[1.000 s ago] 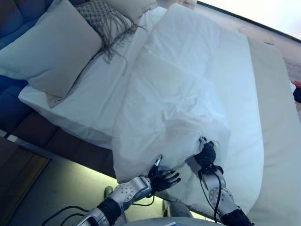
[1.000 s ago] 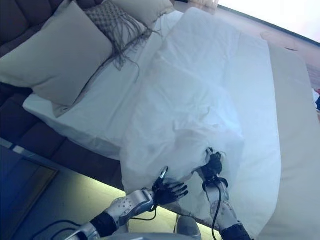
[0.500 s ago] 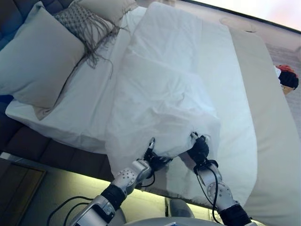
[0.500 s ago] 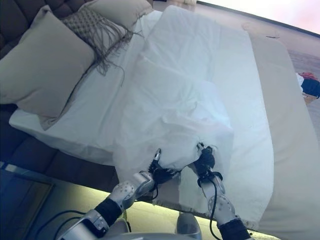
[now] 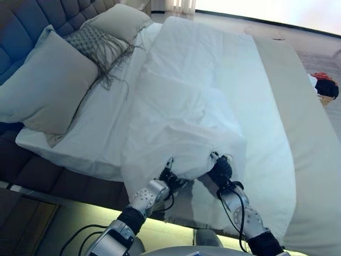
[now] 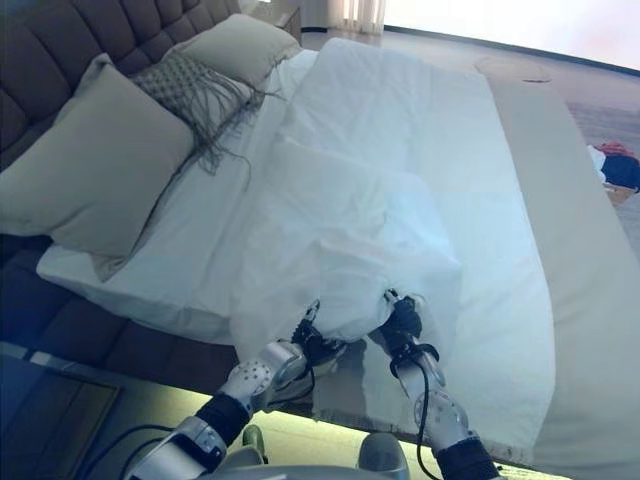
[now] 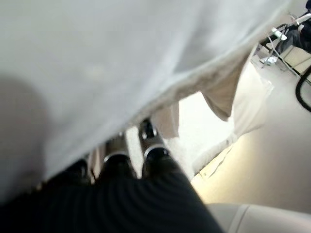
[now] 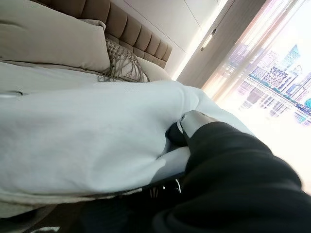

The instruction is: Make the bed neatly

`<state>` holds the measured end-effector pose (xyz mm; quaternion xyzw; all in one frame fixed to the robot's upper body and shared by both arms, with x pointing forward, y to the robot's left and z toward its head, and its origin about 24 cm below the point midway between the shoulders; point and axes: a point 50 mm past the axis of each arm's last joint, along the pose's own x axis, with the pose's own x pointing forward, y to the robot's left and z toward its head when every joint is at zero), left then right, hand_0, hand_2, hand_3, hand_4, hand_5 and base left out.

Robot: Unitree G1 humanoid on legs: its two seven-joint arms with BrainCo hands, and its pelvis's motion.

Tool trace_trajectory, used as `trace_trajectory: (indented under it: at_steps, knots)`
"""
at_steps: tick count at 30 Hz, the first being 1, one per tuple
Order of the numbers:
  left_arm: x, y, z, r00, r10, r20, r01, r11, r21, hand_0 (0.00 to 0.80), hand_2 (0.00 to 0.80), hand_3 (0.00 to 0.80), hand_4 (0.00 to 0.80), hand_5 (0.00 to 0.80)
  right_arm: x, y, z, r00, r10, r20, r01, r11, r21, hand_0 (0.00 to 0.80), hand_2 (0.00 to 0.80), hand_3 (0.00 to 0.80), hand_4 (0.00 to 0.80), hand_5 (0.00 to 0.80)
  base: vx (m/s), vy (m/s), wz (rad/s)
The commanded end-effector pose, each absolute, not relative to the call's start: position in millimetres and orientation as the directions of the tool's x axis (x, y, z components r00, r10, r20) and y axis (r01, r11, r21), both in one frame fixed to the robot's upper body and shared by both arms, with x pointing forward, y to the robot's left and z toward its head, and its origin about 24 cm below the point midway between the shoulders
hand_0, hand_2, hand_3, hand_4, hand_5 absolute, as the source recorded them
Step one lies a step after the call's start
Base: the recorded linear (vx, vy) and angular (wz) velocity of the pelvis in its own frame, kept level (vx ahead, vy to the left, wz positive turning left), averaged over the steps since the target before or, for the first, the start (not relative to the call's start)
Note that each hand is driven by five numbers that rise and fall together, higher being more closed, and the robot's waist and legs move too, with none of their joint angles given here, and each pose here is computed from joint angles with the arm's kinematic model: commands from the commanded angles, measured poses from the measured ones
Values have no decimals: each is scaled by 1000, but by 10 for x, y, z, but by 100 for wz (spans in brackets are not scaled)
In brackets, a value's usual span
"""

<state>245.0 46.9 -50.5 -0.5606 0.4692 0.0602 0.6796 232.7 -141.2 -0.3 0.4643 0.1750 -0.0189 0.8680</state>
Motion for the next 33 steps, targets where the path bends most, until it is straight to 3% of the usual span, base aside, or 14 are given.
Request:
trace_trajectory:
  at_steps: [1, 12, 19, 20, 21, 33]
  knots:
    - [2601, 366, -366, 617, -461, -638, -538, 345, -769, 800, 800, 800, 800, 800, 2361, -1360, 488, 981, 175, -84, -26, 545, 838, 800, 800, 800, 800, 800, 34, 9, -1]
    - [2569, 436, -406, 643, -448, -622, -497, 374, -783, 800, 800, 800, 800, 800, 2285, -1392, 406, 979, 178, -98, -13, 536, 844, 800, 800, 800, 800, 800, 16, 3, 0]
    - [2590, 740, -443, 709, -381, -594, -433, 430, -792, 800, 800, 800, 800, 800, 2229, -1404, 300, 970, 202, -134, 6, 534, 846, 800, 800, 800, 800, 800, -3, 6, 0]
    - [2589, 804, -453, 718, -366, -591, -432, 431, -792, 800, 800, 800, 800, 800, 2213, -1403, 263, 965, 212, -155, 17, 542, 841, 442, 442, 442, 442, 442, -7, 34, -2]
    - [2590, 836, -459, 724, -357, -590, -431, 433, -791, 800, 800, 800, 800, 800, 2204, -1401, 245, 961, 218, -168, 23, 544, 839, 0, 0, 0, 0, 0, -1, 45, -4]
    - [2390, 1832, -620, 811, -122, -572, -455, 483, -748, 800, 800, 800, 800, 800, 1677, -1778, -468, 876, 194, -442, 286, 529, 799, 0, 0, 0, 0, 0, -22, 46, -4]
